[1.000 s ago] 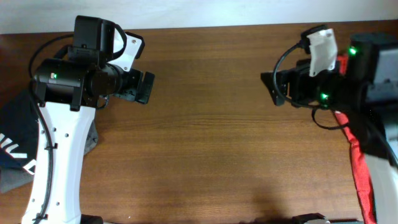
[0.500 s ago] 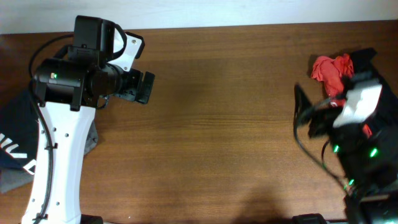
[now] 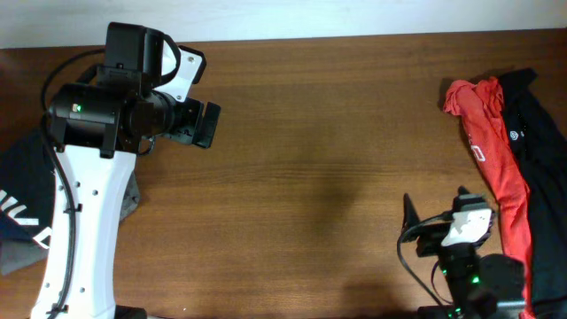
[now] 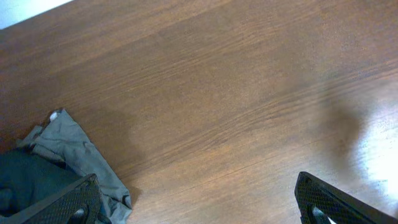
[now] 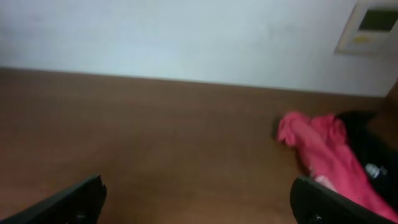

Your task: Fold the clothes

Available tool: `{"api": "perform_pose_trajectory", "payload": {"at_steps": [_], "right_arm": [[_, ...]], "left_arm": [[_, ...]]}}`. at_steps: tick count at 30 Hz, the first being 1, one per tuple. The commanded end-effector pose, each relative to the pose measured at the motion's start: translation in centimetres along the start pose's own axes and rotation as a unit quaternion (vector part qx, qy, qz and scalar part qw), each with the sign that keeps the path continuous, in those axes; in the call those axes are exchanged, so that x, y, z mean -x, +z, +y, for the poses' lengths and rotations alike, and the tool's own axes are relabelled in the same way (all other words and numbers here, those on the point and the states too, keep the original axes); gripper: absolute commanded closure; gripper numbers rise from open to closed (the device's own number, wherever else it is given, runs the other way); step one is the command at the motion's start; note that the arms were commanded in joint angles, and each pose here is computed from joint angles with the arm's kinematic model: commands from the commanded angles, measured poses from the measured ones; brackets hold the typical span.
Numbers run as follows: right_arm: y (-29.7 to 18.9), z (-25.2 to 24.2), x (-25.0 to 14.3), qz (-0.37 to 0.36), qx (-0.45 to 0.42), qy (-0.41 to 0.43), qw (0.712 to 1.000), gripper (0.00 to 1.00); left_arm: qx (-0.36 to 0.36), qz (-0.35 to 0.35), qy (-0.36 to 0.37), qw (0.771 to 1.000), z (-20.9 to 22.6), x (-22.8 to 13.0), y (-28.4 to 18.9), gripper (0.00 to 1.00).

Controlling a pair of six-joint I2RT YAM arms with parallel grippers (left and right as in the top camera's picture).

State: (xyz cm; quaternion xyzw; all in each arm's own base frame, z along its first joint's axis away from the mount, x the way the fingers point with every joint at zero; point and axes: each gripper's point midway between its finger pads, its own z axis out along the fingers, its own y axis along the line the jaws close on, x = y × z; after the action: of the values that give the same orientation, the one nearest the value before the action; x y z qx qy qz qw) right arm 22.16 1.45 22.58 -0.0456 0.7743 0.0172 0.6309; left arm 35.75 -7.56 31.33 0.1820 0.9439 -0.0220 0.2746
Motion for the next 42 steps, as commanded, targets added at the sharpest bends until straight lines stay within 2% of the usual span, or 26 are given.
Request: {"api": "perform_pose_trajectory", "payload": {"at_steps": [1, 6, 17, 42], "right_arm": [[0.2, 0.6, -1.9, -0.003, 0.017, 0.003, 1.0, 0.01], [0.7, 1.0, -4.1, -0.008, 0.025, 0.002, 1.0, 0.01], [2.4, 1.2, -8.9, 0.039, 0.032, 0.008, 0.999, 0.01], [2.5, 1.2, -8.9, 0.038, 0.031, 0.008, 0.999, 0.01]], "left_arm": [[0.003, 0.002, 0.008, 1.0, 0.1, 0.0, 0.2, 0.01], [0.003, 0.002, 0.008, 1.0, 0.1, 0.0, 0.2, 0.01], [0.003, 0.002, 0.008, 1.0, 0.1, 0.0, 0.2, 0.01], [0.003, 0.002, 0.008, 1.0, 0.1, 0.0, 0.2, 0.01]]}}
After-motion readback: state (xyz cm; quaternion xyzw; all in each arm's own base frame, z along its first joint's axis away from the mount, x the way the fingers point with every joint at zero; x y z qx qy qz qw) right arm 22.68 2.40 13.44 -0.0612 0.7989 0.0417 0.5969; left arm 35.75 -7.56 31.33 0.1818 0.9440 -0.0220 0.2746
